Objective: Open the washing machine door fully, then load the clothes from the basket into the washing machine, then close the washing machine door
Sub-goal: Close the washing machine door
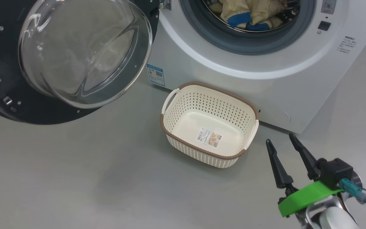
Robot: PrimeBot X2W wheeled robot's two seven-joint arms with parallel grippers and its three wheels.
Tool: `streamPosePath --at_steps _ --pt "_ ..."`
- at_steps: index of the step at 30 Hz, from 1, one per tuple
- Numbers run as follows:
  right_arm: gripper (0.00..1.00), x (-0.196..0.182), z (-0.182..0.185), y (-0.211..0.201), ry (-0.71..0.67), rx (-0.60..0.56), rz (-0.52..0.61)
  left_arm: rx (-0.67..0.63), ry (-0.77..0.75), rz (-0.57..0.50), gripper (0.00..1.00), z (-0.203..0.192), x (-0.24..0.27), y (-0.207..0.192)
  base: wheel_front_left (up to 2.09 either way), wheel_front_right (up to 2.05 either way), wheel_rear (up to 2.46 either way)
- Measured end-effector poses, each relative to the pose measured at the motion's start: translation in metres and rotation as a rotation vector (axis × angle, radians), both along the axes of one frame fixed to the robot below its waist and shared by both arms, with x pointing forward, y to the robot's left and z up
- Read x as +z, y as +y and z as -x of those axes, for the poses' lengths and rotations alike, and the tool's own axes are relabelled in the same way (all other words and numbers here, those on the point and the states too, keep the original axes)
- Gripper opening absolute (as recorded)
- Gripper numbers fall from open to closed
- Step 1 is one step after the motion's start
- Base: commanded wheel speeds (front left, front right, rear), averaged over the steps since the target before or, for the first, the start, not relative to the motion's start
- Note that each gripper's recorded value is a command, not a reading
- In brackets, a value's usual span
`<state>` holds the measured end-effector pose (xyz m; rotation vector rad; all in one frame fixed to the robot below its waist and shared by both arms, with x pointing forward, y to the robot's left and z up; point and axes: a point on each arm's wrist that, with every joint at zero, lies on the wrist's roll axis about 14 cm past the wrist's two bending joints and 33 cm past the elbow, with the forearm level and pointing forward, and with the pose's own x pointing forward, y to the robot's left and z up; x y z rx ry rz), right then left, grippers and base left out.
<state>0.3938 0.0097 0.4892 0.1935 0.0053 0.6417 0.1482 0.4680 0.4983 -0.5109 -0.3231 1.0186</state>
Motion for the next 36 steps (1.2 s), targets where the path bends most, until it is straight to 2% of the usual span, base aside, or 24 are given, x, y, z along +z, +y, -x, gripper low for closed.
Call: streamPosePath --at_steps 10,16,27,36 --pt "1.0 -0.008 -0.006 -0.005 0.021 -0.016 -0.004 0.092 -0.033 0.033 0.0 0.01 0.041 0.081 0.0 0.0 0.0" --pt "1.0 -0.014 -0.011 -0.01 0.034 -0.029 0.0 0.115 -0.177 0.095 0.0 -0.011 0.081 0.116 0.0 0.0 0.0" --pt "1.0 -0.032 -0.023 -0.025 0.057 -0.043 0.035 0.023 -0.244 0.181 0.0 -0.083 0.12 0.127 0.0 0.0 0.0" --pt "1.0 -0.054 -0.033 -0.036 0.098 -0.06 0.057 -0.076 -0.259 0.286 0.0 -0.138 0.122 0.115 0.0 0.0 0.0"
